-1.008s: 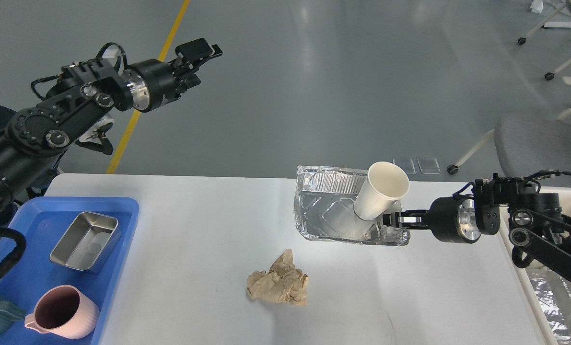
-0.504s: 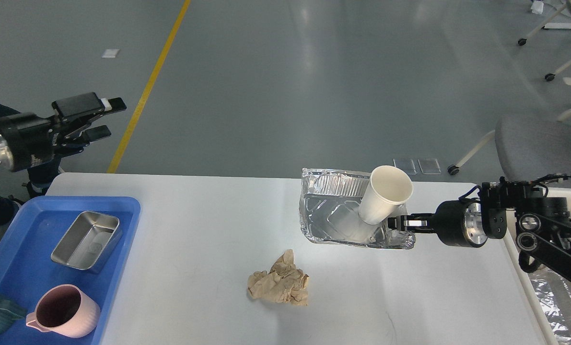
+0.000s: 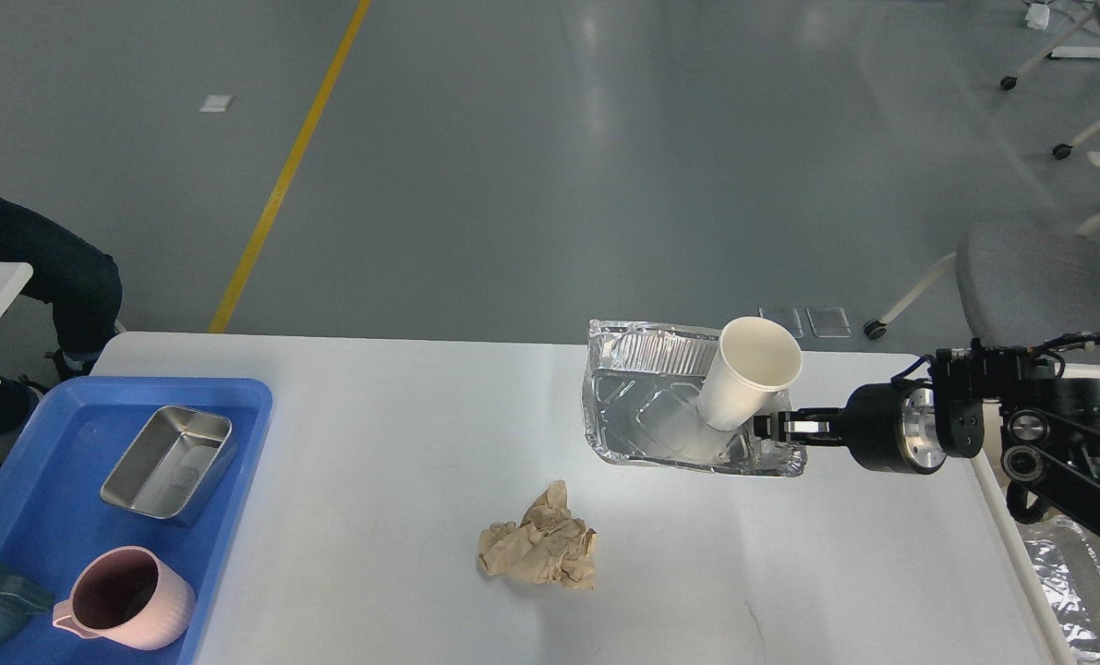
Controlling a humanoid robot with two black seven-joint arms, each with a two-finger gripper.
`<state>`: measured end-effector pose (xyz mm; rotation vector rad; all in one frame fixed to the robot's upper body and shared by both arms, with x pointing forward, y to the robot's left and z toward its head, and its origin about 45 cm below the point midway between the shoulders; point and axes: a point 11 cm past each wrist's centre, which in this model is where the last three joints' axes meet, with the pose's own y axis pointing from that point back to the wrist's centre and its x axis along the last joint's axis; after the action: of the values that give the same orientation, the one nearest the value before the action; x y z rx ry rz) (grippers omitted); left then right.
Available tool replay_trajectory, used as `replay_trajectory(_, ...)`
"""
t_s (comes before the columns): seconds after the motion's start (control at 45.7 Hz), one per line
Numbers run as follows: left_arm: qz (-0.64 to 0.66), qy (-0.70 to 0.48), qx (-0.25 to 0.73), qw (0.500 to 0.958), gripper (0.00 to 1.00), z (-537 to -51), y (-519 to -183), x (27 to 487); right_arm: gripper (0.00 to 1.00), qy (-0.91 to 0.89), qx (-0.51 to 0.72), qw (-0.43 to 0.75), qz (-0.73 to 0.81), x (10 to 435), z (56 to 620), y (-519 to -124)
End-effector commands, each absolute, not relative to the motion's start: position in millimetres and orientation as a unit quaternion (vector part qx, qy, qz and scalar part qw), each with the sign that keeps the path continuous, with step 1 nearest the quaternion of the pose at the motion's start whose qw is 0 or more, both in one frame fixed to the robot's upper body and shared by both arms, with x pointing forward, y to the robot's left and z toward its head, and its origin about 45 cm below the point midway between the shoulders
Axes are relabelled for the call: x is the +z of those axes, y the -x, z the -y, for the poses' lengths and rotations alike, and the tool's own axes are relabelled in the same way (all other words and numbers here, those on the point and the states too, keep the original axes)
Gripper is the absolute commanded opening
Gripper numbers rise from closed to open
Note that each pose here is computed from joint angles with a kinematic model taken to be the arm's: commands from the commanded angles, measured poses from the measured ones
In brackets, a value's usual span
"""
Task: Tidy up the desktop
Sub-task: 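Reach the left gripper down to the crumpled brown paper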
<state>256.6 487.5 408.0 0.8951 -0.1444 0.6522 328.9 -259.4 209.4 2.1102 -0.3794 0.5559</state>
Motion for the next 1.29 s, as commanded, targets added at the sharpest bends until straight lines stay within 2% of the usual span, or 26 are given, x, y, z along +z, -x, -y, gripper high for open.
replay_trajectory(0.0,0.073,-0.425,0.308,0.848,0.98,-487.1,-258.4,410.4,0.0,-0.853,0.224,0.447,0.153,208.8,259.4,-328.5)
replay_trajectory(0.11,0.069,-0.417,0.281,0.862,0.98,-470.6,-271.3,390.9,0.0,-0.852,0.224,0.448,0.154,209.0,260.6,-328.5)
replay_trajectory(0.263,0.069,-0.438,0.207,0.872,0.98,-423.9,-302.7,333.7,0.0,-0.851,0.223,0.45,0.154,209.2,262.7,-328.1)
replay_trajectory(0.482,0.046,-0.454,0.131,0.88,0.98,-319.7,-364.6,239.6,0.0,-0.853,0.221,0.447,0.151,207.3,260.2,-325.9)
replay_trajectory(0.613,0.061,-0.446,0.099,0.887,0.99,-246.5,-391.6,200.9,0.0,-0.854,0.216,0.45,0.15,203.8,262.6,-322.1)
replay_trajectory(0.767,0.068,-0.437,0.045,0.896,0.99,-171.1,-387.1,168.5,0.0,-0.856,0.212,0.449,0.146,200.0,261.2,-317.7)
replay_trajectory(0.898,0.079,-0.433,-0.001,0.898,0.99,-122.3,-368.4,151.2,0.0,-0.856,0.21,0.449,0.146,198.8,261.2,-316.5)
replay_trajectory(1.051,0.082,-0.442,-0.047,0.892,0.99,-99.3,-347.8,135.0,0.0,-0.856,0.21,0.449,0.146,198.8,261.2,-316.5)
replay_trajectory(1.27,0.075,-0.464,-0.07,0.88,0.99,-95.8,-335.2,115.7,0.0,-0.857,0.211,0.447,0.147,199.2,260.7,-316.9)
